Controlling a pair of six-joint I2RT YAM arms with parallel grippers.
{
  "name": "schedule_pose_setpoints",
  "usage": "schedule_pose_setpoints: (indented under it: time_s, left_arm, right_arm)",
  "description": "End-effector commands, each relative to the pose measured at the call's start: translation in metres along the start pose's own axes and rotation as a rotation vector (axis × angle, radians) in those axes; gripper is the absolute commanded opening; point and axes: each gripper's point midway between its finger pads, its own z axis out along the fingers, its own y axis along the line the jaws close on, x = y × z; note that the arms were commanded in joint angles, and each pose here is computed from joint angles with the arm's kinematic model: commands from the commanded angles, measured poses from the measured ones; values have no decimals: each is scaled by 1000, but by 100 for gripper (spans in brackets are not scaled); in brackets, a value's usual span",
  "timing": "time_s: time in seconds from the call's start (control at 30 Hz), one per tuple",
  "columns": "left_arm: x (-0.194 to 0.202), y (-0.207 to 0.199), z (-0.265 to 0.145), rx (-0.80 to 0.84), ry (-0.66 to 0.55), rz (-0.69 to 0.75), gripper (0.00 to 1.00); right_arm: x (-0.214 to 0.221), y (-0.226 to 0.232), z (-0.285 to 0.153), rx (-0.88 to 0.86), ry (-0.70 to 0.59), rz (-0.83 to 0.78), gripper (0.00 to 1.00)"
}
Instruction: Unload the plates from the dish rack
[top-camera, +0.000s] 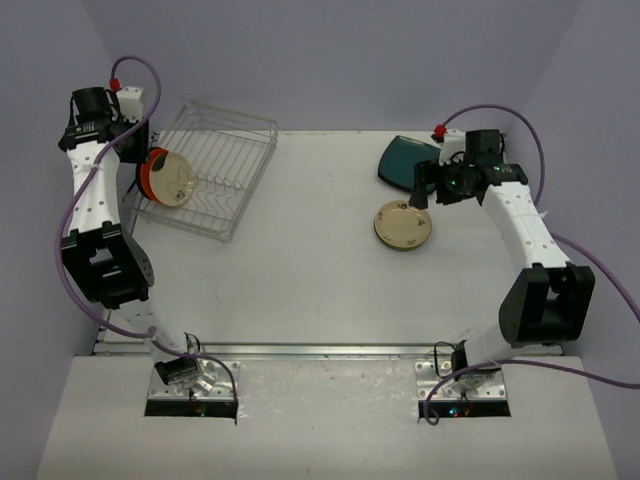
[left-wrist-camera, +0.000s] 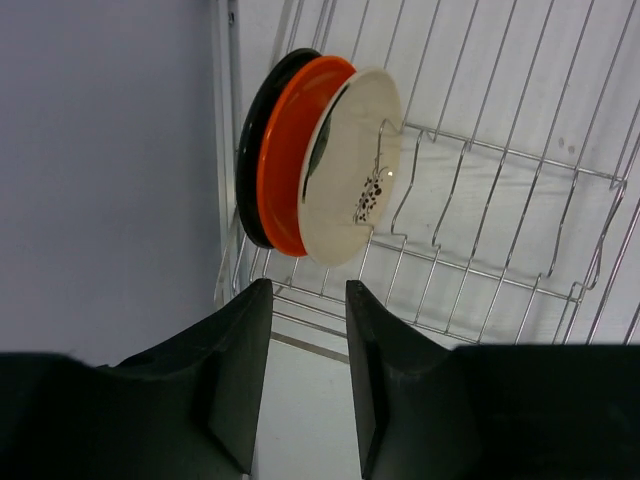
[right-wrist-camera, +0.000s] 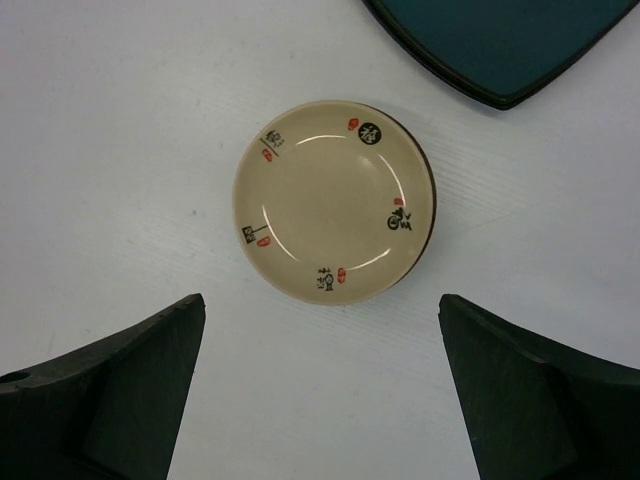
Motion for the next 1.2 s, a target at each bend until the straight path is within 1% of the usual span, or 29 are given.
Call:
schedule_pose_setpoints:
  time_s: [0.0,0.03,0.3,0.37,0.43,0.57,0.67,0.77,0.83,0.9,1.03,1.17]
  left_arm:
    - [-6,-2,11,40,-2,142,27]
    - [-6,-1,13,40,-3,154,25]
    - [-2,7,43,41,29,174,18]
    - [-3,8,53,49,39,175,17]
    - [-4,9,55,51,40,174,17]
    - [5,8,72,66,71,168,18]
    - [12,9,82,62,87,161,22]
    - [16,12,90,49,97,153,28]
    - [18,13,93,45,101,150,28]
    - [21,11,98,52,108,149,26]
    - [26,8,102,69,116,146,17]
    - [22,9,97,62,96,150,10]
  right_arm:
    - [-4,18,2,29,-23,-119,99]
    - [-4,20,1,24,-26,-119,99]
    - [-1,25,1,8,-22,-101,99]
    - [0,25,2,9,-23,-105,99]
    - [1,24,2,11,-18,-105,99]
    - [2,25,4,7,-16,-106,99]
    - [3,27,5,-7,-12,-99,99]
    - [2,27,5,-10,-11,-96,99]
    - [2,28,5,-14,-10,-96,99]
    - [1,28,5,-16,-11,-95,99]
    - [0,30,4,-26,-12,-93,99]
    - [-1,31,4,-30,-16,-93,99]
